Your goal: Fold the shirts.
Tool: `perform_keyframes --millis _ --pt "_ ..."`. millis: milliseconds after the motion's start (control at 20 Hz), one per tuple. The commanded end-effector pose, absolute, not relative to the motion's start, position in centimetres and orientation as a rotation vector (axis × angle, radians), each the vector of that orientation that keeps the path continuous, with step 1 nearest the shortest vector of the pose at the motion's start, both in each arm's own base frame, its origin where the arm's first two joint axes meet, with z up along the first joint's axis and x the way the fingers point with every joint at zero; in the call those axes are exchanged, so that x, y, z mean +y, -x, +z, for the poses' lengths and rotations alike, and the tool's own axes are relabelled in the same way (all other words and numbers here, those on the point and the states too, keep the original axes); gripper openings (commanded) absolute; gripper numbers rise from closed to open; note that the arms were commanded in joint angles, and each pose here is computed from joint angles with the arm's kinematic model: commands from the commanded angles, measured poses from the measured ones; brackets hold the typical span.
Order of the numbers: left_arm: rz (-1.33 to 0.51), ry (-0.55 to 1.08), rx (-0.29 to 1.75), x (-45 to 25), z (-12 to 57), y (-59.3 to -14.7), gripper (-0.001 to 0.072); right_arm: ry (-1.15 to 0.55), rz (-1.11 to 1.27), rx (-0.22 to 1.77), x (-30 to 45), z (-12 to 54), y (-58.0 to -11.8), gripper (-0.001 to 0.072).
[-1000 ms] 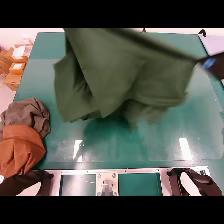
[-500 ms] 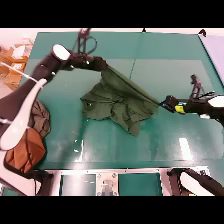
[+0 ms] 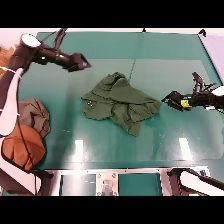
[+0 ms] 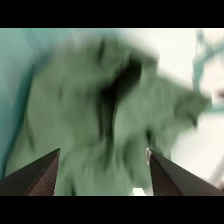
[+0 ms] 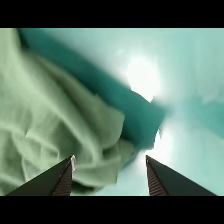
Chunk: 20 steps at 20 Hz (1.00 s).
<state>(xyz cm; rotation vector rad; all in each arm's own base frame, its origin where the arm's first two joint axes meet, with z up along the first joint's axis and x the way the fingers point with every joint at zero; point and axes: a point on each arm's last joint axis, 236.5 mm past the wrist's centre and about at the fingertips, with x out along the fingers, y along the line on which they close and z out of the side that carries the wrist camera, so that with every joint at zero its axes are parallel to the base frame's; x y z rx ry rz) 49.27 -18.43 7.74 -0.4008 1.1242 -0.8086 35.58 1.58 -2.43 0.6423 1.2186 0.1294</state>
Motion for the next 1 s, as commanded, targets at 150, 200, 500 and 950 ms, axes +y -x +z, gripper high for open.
perform_keyframes --millis 150,200,500,950 --pt "-0.667 0.505 1.534 -13.8 1.4 -39.3 0.0617 -0.757 0.249 1.5 9.0 -7.0 -27.5 0.0489" --pt "-0.648 0.526 1.562 -14.2 -0.3 -37.6 0.0617 -0.753 0.256 1.51 10.1 -7.8 -27.0 0.0489" --pt "-0.514 0.519 1.585 -17.4 -9.7 -32.1 0.0618 -0.692 0.239 1.324 13.6 -8.9 -30.7 0.0489" --pt "-0.572 0.6 1.389 -22.1 -8.8 -35.2 0.0029 -0.735 0.186 1.247 13.2 -9.1 -33.0 0.0309"
